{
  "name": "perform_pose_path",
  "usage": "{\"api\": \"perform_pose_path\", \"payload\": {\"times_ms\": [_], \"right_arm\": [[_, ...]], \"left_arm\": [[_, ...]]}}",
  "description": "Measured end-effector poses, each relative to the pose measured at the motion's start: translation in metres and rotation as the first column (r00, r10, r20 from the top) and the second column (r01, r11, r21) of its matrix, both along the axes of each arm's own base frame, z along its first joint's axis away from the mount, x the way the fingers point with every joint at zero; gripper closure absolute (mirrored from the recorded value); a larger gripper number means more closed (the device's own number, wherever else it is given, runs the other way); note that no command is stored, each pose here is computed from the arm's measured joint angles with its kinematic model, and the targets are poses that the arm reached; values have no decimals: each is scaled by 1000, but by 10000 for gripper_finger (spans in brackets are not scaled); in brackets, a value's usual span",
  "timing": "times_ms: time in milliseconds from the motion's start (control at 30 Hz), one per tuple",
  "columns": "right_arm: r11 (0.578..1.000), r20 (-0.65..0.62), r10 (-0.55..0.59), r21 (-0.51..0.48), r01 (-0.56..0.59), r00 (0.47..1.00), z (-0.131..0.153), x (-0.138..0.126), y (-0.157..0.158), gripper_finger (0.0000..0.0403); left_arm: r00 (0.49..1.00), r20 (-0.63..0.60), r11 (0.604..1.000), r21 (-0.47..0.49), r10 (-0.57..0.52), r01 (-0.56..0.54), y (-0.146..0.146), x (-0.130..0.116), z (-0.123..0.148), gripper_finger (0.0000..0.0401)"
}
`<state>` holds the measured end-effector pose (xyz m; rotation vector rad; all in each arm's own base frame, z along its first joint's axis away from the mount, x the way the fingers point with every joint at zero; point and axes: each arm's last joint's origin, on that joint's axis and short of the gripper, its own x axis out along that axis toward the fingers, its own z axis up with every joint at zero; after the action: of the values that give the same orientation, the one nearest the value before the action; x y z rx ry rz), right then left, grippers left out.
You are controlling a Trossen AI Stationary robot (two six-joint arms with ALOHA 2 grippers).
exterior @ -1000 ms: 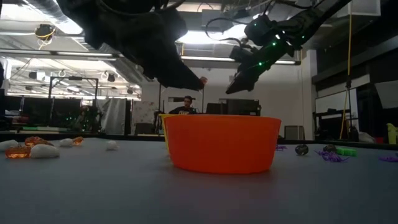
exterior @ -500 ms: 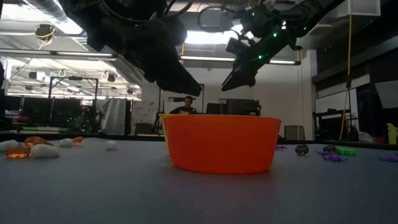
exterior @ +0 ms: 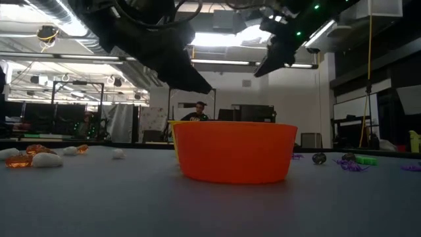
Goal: Sort Halloween decoration
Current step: Put the black skull toy into the blue bin
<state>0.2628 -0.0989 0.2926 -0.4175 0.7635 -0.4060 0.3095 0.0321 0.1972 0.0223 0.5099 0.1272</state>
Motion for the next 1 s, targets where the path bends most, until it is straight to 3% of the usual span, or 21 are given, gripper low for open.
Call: {"api": "perform_pose_path", "payload": {"times_ms": [167,400,500,733,1000], "right_arm": [[992,-47,-29,120,34,998,-1,-15,6,237],[945,-135,94,323,-46,986,-16,-19,14,237],[921,-117,92,388,-40,989,-20,-15,14,237],[898,-159,73,439,4,985,-36,-4,10,237],[874,-304,87,480,74,949,-68,7,7,237]], "left_arm": [[997,-20,998,-1,69,-69,20,-14,13,241],[993,-35,993,32,113,-112,38,-25,20,241],[992,-41,992,31,121,-120,41,-26,19,241],[993,-39,993,32,112,-111,38,-26,20,241],[995,-40,995,32,93,-92,33,-24,19,241]]}}
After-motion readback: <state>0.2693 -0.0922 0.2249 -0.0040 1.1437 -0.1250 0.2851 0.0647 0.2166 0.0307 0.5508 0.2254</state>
